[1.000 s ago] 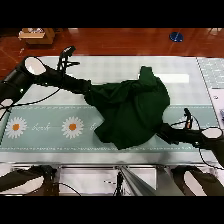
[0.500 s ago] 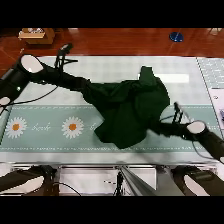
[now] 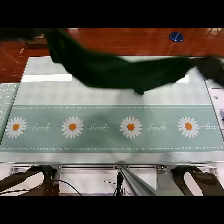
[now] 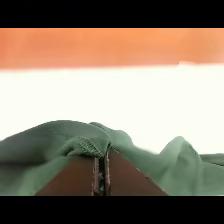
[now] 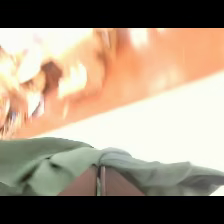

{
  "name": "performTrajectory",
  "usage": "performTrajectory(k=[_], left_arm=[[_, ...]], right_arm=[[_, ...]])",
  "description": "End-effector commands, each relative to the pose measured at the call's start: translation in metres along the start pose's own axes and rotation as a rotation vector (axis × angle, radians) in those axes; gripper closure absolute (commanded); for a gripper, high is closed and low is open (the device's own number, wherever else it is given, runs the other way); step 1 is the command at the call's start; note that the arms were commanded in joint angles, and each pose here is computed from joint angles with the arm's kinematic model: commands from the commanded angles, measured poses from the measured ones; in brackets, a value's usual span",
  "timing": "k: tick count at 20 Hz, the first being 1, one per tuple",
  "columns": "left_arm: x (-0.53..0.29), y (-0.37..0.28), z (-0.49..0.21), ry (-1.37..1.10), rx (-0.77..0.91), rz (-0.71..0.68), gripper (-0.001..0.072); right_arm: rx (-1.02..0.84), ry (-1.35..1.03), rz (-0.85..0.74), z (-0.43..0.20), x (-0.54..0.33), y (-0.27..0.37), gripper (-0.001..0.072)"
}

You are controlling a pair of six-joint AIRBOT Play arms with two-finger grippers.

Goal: Fold the shirts.

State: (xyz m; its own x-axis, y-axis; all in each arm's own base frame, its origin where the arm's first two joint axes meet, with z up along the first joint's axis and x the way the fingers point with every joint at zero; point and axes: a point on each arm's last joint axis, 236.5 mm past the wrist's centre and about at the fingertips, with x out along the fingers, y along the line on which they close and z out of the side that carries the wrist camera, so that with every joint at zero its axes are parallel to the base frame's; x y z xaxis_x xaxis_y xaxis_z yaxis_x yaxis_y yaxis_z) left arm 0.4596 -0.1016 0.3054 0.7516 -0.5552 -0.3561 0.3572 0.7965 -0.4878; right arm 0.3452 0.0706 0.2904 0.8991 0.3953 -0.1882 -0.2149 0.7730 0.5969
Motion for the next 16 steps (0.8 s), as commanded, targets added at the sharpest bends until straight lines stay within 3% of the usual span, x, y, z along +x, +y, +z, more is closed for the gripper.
performTrajectory(k=[1, 6, 11, 16], left_arm=[[-0.077, -0.045, 0.07, -0.227, 0.044, -0.053, 0.0684], [-0.163, -0.089, 0.076, -0.339, 0.152, 0.001, 0.0684], [-0.2, -0.13, 0.007, -0.173, 0.21, 0.035, 0.0685], [-0.23, -0.085, -0.058, 0.042, 0.179, 0.319, 0.0684]], right_arm=[[-0.149, -0.157, 0.016, 0.071, -0.056, 0.052, 0.0689], [-0.256, -0.223, 0.011, 0.101, -0.097, 0.092, 0.0689], [-0.295, 0.056, 0.008, 0.039, -0.108, 0.101, 0.0688], [-0.327, 0.372, -0.272, -0.019, -0.132, 0.028, 0.0688]])
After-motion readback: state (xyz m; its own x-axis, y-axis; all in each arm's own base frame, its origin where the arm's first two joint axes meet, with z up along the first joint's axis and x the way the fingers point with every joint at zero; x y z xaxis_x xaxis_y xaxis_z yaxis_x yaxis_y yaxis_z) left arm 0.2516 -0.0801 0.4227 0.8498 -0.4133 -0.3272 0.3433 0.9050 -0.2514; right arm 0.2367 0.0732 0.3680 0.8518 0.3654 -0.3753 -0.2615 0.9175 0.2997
